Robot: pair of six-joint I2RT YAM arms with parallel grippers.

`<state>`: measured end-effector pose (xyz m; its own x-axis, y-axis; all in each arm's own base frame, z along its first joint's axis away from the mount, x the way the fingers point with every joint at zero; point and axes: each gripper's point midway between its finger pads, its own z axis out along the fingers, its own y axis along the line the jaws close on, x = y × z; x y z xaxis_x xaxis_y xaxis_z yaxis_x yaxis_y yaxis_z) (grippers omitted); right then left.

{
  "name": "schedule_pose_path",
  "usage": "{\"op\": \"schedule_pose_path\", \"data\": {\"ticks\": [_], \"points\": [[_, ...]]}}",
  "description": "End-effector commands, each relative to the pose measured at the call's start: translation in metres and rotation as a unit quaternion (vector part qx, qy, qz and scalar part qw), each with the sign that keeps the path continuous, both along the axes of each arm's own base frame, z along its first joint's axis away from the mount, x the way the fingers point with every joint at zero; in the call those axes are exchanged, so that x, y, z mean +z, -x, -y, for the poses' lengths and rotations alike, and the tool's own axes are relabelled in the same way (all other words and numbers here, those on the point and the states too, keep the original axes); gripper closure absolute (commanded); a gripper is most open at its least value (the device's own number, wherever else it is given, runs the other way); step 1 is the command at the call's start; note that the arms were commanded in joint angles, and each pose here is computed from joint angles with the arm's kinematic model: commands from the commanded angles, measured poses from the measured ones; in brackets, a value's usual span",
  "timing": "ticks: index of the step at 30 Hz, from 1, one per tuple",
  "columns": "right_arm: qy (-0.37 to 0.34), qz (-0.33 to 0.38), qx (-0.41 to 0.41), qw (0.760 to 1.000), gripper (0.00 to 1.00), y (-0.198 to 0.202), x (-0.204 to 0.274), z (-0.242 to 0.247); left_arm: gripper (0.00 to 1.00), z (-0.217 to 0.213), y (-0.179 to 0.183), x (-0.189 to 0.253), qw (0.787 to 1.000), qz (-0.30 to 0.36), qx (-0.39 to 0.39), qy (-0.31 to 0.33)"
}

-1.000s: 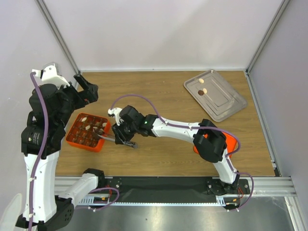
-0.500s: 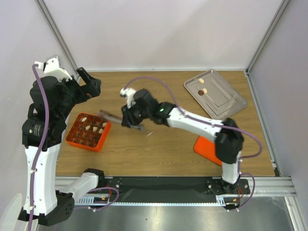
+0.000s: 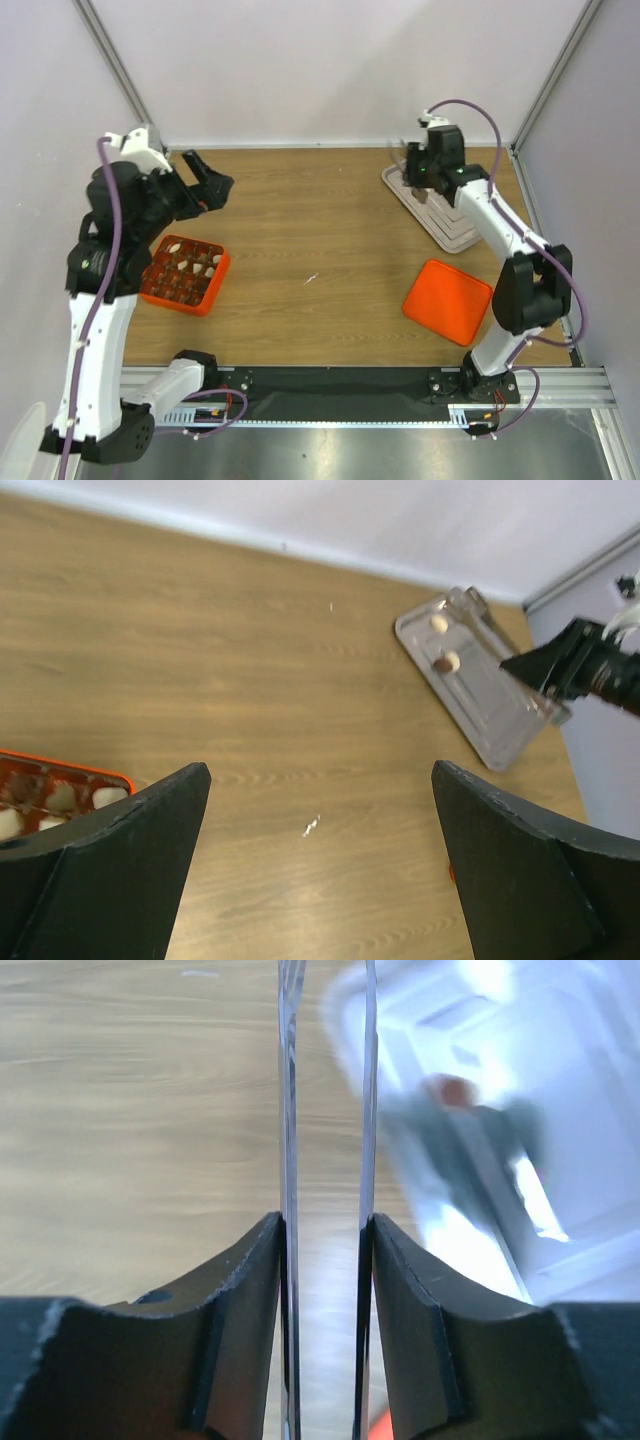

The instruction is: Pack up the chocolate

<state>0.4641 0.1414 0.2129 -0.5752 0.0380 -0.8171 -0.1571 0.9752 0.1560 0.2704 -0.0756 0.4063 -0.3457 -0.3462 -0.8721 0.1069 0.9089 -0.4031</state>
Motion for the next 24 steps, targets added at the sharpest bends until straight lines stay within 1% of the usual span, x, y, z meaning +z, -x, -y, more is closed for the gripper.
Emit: {"op": "schedule_pose_path", "data": {"ticks": [1,2,3,4,6,8,13,18,24], "points": [[0.033,-0.015,-0.015,0.999,0.55,-0.031,-0.016,0.034,0.0,0.018,-0.015,-0.005,0.999,-0.003,-0.036,0.027],[0.039,-0.02,-0.019,0.999,0.55,-0.038,-0.019,0.042,0.0,0.018,-0.016,-0.004,0.999,-0.001,-0.037,0.028],[0.032,-0.016,-0.018,0.999,0.55,-0.047,-0.013,0.049,0.0,0.018,-0.017,-0.003,0.999,-0.001,-0.037,0.028],[0.032,-0.032,-0.015,0.999,0.55,-0.054,-0.03,0.054,0.0,0.019,-0.018,-0.004,0.999,-0.001,-0.038,0.027],[0.022,-0.032,-0.004,0.999,0.54,-0.065,-0.033,0.06,0.0,0.018,-0.02,-0.003,0.999,0.003,-0.035,0.025],[0.032,-0.045,-0.001,0.998,0.53,-0.071,-0.048,0.065,0.0,0.018,-0.024,-0.004,0.999,0.001,-0.035,0.024],[0.052,-0.045,-0.015,0.998,0.51,-0.077,-0.058,0.092,0.0,0.02,-0.028,-0.01,0.999,-0.005,-0.039,0.024],[0.05,-0.035,0.005,0.998,0.5,-0.08,-0.059,0.098,0.0,0.021,-0.032,-0.019,0.999,-0.011,-0.04,0.023],[0.046,-0.044,0.015,0.998,0.5,-0.08,-0.076,0.102,0.0,0.02,-0.031,-0.027,0.999,-0.016,-0.036,0.022]]}}
